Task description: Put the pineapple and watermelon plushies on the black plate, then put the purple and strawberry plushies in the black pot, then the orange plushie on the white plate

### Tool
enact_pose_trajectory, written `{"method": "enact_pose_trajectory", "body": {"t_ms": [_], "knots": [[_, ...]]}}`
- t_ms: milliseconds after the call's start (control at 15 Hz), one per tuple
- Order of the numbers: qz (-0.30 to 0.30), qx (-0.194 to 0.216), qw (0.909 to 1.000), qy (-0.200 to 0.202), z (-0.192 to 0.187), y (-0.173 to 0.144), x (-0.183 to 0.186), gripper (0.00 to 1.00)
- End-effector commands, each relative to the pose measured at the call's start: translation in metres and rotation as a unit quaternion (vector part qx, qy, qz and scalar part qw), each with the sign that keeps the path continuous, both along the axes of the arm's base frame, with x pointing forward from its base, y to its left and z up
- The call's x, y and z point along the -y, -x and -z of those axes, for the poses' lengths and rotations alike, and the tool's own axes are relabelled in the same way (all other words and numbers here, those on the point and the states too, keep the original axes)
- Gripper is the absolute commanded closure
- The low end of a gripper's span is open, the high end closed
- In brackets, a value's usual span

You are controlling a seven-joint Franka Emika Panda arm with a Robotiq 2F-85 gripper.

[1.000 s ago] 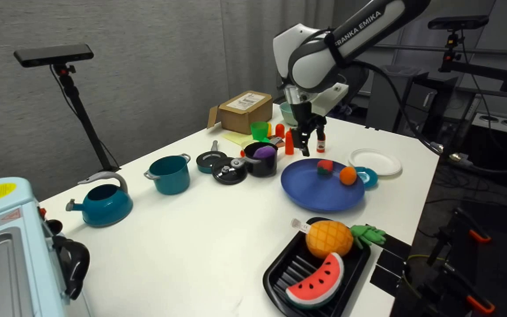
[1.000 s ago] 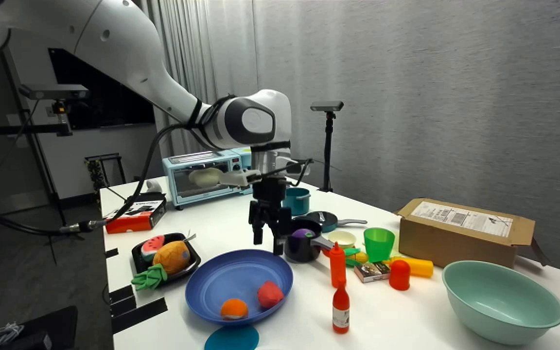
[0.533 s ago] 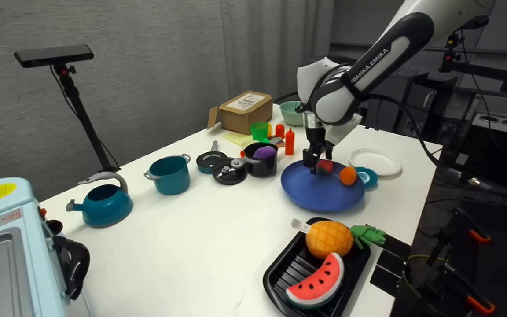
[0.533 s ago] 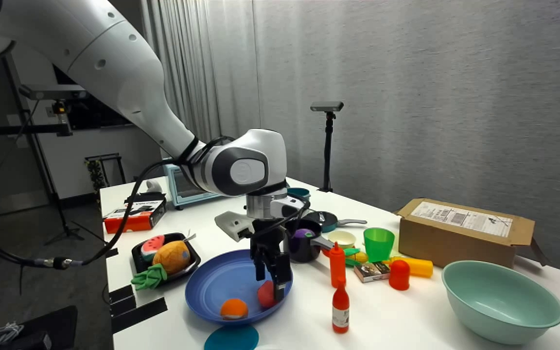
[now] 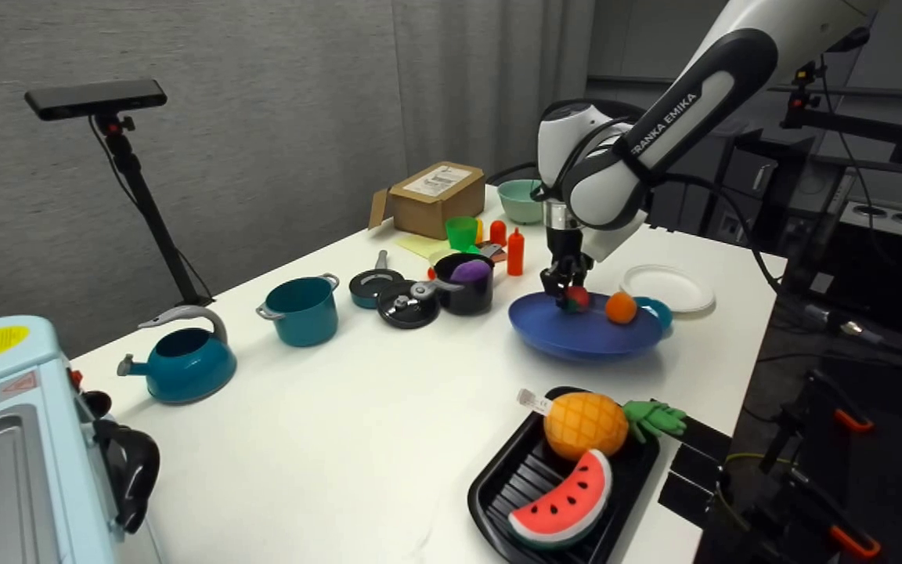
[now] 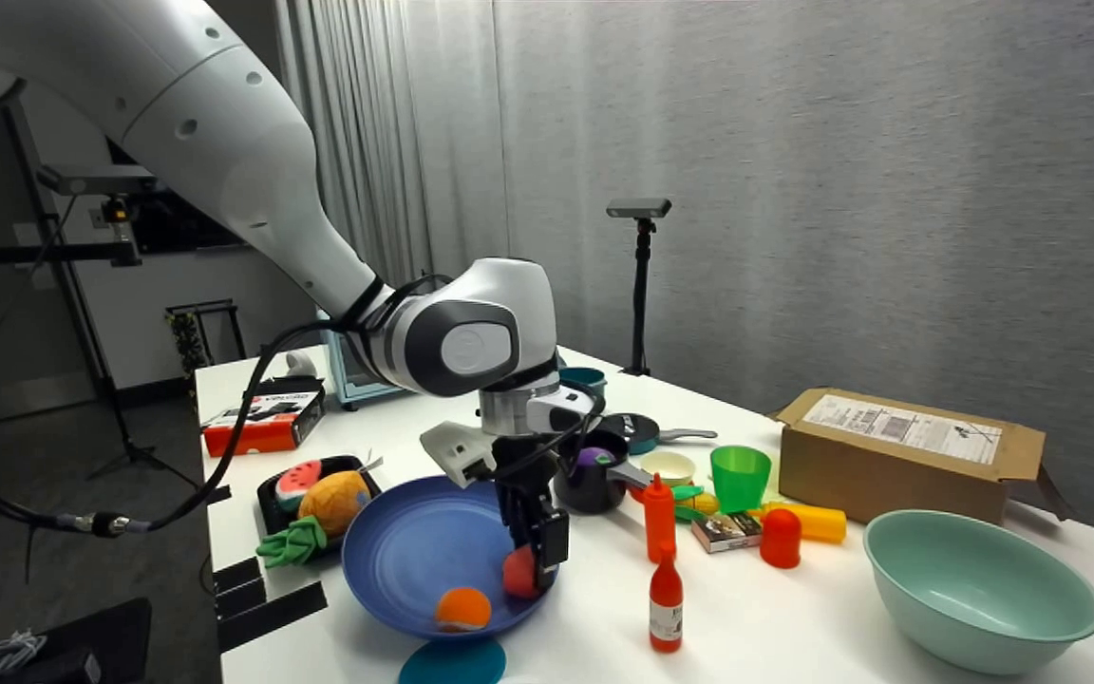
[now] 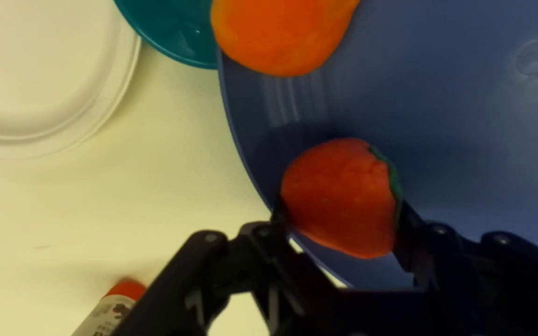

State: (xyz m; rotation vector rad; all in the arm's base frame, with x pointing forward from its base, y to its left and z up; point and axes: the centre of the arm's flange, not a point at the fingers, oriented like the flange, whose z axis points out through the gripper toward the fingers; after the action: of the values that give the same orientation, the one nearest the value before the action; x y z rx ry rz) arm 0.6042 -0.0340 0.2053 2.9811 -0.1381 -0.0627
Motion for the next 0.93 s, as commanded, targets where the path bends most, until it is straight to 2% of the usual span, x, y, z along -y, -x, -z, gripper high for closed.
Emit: {"method": "enact_pose_trajectory", "body": {"t_ms": [0, 200, 267, 600, 733, 867], "knots": [[0.001, 0.010, 0.9999, -0.012, -0.017, 0.010, 0.004, 0.79], [0.002, 0.040, 0.9990, -0.019, -0.045, 0.004, -0.003, 1.00], [0.001, 0.059, 0.9980, -0.022, -0.058, -0.003, -0.008, 0.97], [-0.013, 0.170, 0.9849, -0.030, -0.129, -0.049, -0.036, 0.97], [-0.025, 0.198, 0.9793, -0.033, -0.141, -0.078, -0.058, 0.97], [-0.034, 0.208, 0.9770, -0.033, -0.145, -0.101, -0.074, 0.97]]}}
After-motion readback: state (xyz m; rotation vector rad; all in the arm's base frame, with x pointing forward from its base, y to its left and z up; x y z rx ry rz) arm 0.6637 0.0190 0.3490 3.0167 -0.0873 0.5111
